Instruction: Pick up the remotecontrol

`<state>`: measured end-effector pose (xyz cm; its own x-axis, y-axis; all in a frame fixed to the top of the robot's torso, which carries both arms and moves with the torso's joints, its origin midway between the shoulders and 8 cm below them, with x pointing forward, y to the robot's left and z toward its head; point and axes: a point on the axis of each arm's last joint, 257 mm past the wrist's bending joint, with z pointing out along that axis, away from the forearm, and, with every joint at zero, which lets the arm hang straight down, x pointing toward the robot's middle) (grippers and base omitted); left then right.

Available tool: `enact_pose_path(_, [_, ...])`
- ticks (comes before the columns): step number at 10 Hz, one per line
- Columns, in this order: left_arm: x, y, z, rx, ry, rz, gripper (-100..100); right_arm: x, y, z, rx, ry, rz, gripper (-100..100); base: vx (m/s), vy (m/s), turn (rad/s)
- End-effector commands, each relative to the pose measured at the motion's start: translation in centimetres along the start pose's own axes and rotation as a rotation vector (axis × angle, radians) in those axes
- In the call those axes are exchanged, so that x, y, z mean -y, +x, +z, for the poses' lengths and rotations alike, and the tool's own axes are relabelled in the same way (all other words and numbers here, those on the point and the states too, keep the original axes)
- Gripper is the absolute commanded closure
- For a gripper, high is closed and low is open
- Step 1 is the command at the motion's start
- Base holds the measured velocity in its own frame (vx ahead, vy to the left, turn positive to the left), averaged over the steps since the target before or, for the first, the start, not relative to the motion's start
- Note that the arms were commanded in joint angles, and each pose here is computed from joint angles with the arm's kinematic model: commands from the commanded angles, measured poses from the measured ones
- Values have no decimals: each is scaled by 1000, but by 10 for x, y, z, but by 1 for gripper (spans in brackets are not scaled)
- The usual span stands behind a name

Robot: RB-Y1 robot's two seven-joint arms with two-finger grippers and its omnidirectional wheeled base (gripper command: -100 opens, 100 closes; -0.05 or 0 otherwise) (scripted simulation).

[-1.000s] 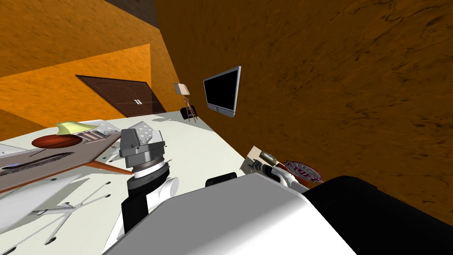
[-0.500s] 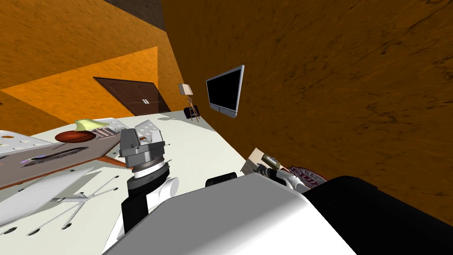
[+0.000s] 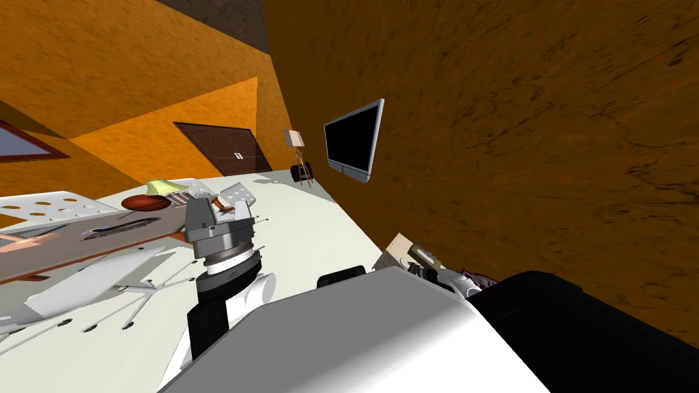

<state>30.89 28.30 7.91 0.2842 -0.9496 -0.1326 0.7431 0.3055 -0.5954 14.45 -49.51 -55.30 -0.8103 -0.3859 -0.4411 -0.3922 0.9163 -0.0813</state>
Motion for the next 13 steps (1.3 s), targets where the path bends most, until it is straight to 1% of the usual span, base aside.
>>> enact_pose_path(1, [0, 0, 0, 0, 0, 0, 0, 7, 27, -8, -64, 3, -11, -100, 36, -44, 117])
enact_pose_path(4, [0, 0, 0, 0, 0, 0, 0, 12, 68, -21, -156, 5, -24, -100, 47, -57, 112])
enact_pose_path(5, [0, 0, 0, 0, 0, 0, 0, 7, 85, -25, -189, -4, -26, -100, 41, -72, 90])
enact_pose_path(6, [0, 0, 0, 0, 0, 0, 0, 13, 74, -24, -170, 2, -25, -100, 17, -39, 20])
enact_pose_path(7, [0, 0, 0, 0, 0, 0, 0, 13, 76, -25, -173, 0, -25, 0, 3, -7, -1])
enact_pose_path(8, [0, 0, 0, 0, 0, 0, 0, 4, 76, -15, -172, 5, -16, -100, -4, -33, 68])
enact_pose_path(10, [0, 0, 0, 0, 0, 0, 0, -8, 77, -4, -173, 10, -5, -100, -10, -63, 73])
enact_pose_path(11, [0, 0, 0, 0, 0, 0, 0, -4, 77, -8, -172, 6, -9, -100, -7, -34, 23])
enact_pose_path(12, [0, 0, 0, 0, 0, 0, 0, -4, 77, -7, -172, 8, -8, 100, 0, 0, 0])
enact_pose_path(13, [0, 0, 0, 0, 0, 0, 0, -6, 77, -7, -171, 4, -7, 100, 0, 0, 0])
